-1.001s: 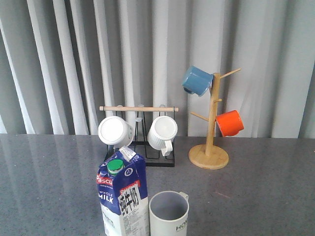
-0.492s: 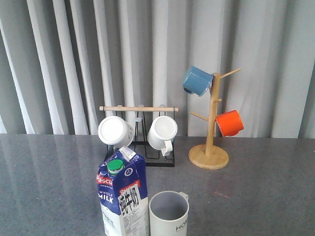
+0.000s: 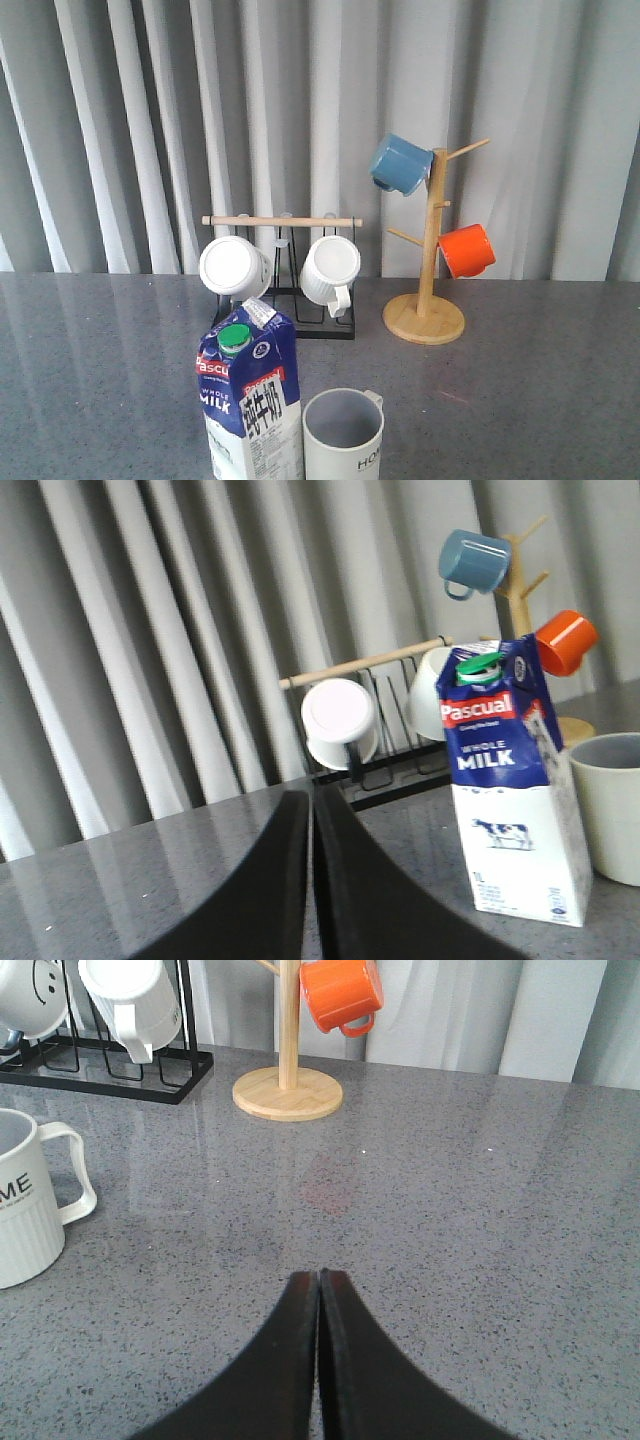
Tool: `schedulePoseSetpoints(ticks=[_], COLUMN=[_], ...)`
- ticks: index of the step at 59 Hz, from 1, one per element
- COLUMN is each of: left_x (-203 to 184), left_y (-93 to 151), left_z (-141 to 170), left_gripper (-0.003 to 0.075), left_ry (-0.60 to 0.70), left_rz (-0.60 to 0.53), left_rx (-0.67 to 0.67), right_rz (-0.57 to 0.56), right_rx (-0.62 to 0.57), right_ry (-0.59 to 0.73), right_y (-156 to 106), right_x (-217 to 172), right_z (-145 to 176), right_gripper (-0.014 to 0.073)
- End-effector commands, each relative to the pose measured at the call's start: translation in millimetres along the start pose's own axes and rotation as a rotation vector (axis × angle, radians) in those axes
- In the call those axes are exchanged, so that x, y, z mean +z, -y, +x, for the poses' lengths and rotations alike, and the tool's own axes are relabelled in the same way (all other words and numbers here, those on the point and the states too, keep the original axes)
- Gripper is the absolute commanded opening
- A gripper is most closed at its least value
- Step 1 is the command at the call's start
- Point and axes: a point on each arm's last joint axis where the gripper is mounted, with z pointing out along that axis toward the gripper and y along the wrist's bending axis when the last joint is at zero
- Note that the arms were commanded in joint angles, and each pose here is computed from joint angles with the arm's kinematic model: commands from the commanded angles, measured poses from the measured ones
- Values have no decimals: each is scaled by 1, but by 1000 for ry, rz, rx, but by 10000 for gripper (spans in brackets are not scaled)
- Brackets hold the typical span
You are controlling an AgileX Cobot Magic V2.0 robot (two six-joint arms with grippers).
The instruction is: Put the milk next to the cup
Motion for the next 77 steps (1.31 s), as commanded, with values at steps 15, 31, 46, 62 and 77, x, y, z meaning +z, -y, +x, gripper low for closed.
schedulePoseSetpoints(ticks=[15, 31, 46, 62, 77], left_x=[-13, -14, -14, -14, -14], left_y=[-8, -9, -9, -9, -9], left_z=[21, 13, 13, 13, 13], left_gripper=[-6, -6, -6, -6, -6], left_ry=[60, 126, 124, 124, 124], left_rz=[-221, -227, -227, -227, -227], left_rx=[-120, -108, -108, -108, -108], right_rz=[21, 21, 21, 21, 20], right_rx=[-12, -12, -12, -12, -16], right_ry=[90, 92, 91, 91, 99], right_y=[2, 2, 2, 2, 2], right_x=[-2, -2, -2, -2, -5], right_z=[-14, -15, -15, -15, -14], right_gripper=[-4, -4, -4, -4, -4])
